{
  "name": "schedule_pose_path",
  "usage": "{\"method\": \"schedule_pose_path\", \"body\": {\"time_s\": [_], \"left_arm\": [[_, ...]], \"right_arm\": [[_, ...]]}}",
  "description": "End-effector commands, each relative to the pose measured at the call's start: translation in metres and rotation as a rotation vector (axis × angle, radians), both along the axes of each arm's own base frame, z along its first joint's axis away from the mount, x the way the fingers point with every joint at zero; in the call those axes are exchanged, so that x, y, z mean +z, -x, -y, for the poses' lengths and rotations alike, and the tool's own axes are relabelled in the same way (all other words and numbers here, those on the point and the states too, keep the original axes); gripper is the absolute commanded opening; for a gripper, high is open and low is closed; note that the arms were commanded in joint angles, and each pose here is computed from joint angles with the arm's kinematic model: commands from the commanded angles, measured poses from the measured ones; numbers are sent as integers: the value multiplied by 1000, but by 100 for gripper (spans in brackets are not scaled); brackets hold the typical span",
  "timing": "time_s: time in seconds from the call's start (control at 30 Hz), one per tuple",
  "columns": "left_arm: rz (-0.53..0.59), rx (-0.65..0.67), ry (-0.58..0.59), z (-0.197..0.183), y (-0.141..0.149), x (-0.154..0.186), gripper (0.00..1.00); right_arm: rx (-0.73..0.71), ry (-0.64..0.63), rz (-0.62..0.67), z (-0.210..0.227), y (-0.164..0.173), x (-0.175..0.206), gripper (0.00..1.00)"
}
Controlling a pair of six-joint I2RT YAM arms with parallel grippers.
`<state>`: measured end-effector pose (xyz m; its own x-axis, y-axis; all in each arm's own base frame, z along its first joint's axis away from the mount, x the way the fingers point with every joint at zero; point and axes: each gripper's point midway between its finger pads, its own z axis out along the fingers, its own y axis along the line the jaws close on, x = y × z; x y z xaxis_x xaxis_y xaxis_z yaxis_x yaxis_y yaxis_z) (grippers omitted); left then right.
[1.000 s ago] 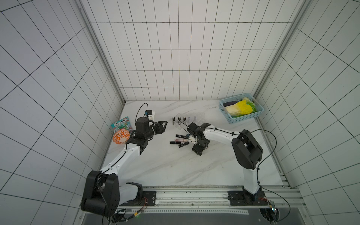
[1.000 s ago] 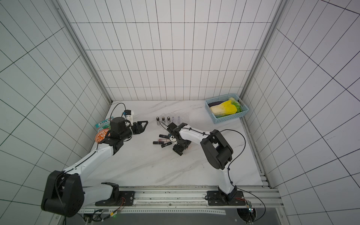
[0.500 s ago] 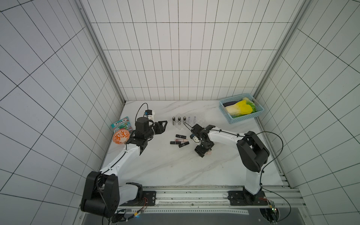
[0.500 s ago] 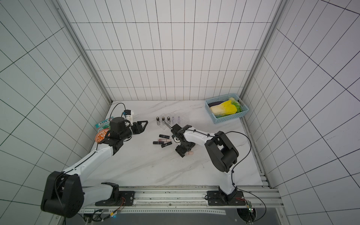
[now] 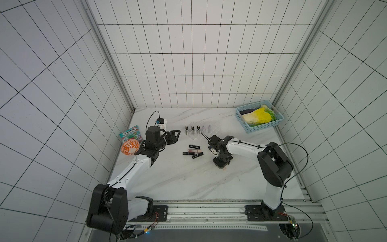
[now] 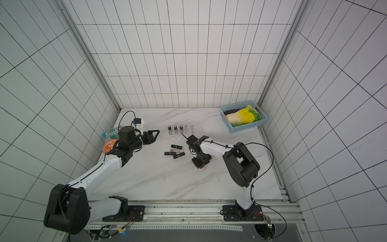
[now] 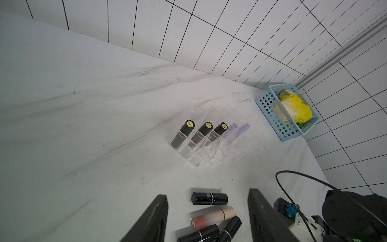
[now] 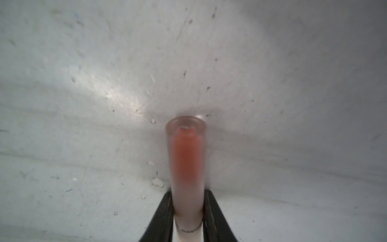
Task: Arrange the lipsticks in the organizer
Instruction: Pick up the lipstick at the center of the board.
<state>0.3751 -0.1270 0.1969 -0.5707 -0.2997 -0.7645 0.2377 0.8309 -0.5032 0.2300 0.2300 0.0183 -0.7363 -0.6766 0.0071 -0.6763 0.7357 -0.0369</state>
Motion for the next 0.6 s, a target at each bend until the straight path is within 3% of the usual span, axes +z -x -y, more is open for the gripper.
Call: {"method": "schedule_pose_path", "body": {"time_s": [0.0,0.13,0.2,0.33,0.43,0.57], "left_arm": [[36,-38,37,9,0,24,59],[25,-175,128,32,8,40,63],[7,-295,191,49,16,50,74],[-30,-573,320,84,43,71,79],[18,-722,341,109,67,87,81],[52,-836,339,131,89,99,81]], "right_arm": [[-57,74,-65,26,16,-13,17],[-109,-47,-16,20,4,13,12],[-130,-140,27,14,-3,37,12],[-134,-407,114,-4,-10,104,13],[-102,-615,106,-20,-2,150,15],[-48,-792,65,-37,11,191,18]]}}
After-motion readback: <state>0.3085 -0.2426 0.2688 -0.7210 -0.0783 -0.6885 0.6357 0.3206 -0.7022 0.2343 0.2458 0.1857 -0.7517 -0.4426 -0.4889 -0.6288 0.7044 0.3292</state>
